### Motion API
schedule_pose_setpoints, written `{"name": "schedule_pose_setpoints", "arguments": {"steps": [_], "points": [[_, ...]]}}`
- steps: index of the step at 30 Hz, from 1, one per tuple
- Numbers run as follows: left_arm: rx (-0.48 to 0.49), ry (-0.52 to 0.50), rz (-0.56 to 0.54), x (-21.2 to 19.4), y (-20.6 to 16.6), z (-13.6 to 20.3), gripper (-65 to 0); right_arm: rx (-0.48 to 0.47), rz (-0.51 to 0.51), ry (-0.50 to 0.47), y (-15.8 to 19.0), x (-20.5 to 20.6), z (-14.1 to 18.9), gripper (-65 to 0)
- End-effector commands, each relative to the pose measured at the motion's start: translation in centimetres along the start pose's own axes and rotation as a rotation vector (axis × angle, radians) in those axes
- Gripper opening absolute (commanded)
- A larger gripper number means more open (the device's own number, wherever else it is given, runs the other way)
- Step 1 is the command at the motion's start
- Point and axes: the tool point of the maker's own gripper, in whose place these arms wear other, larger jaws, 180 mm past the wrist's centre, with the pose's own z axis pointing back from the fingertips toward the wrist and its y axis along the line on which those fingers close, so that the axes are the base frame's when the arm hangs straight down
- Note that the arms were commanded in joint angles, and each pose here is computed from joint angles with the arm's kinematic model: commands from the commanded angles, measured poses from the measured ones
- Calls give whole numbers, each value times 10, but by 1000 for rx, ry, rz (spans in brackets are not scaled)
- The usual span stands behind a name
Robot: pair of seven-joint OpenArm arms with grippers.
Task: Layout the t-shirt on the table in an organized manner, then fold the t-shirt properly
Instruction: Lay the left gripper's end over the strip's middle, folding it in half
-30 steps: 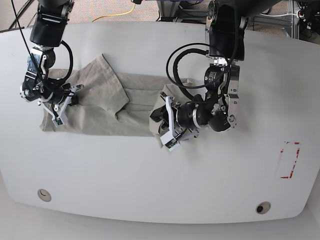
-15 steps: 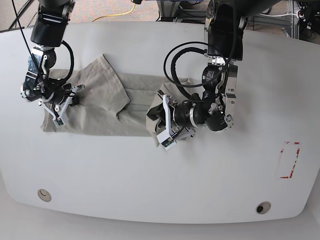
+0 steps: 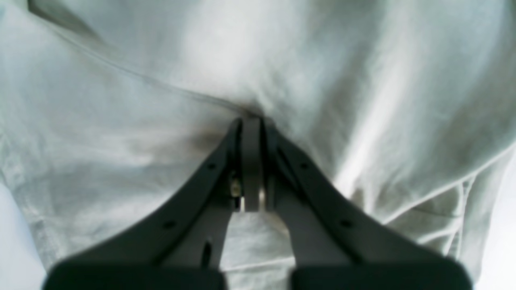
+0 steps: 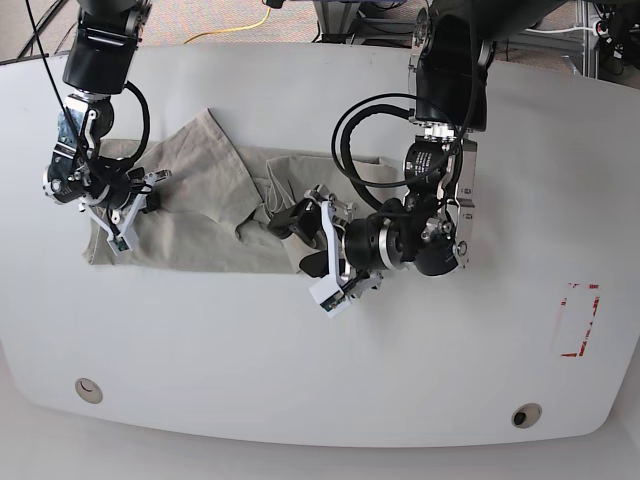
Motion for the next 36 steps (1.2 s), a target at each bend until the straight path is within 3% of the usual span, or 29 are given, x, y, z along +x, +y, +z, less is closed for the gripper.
{"name": "schedule_pose_setpoints", "arguments": {"steps": [1,6,15,22,25,29,31,34,36], "points": [[-4,-61,-50,33,0,9,-206,-9,11,104,0,-23,-3,-640],[59,-76,-57,46,19,21,-235,-9,11,106,0,-23,-3,-640],[268,21,-92,10,79,58,-251,-9,11,106,0,-23,-3,-640],[292,132,-134,-23,79,52,-258,-10,10,105,0,-23,-3,-640],[289,162,-147,-31,76,47,-317,-8,9,105,1,-23,-3,-640],[270,182,-195,-31,63,30,-511,-8,9,105,1,-23,-3,-640],[268,200,-219,-34,57,22,-578,-8,9,105,1,-23,-3,-640],[285,246,-260,-38,53,14,-629,-8,9,105,1,-23,-3,-640],[297,268,-280,-39,51,9,-628,-8,9,105,1,-23,-3,-640]]}}
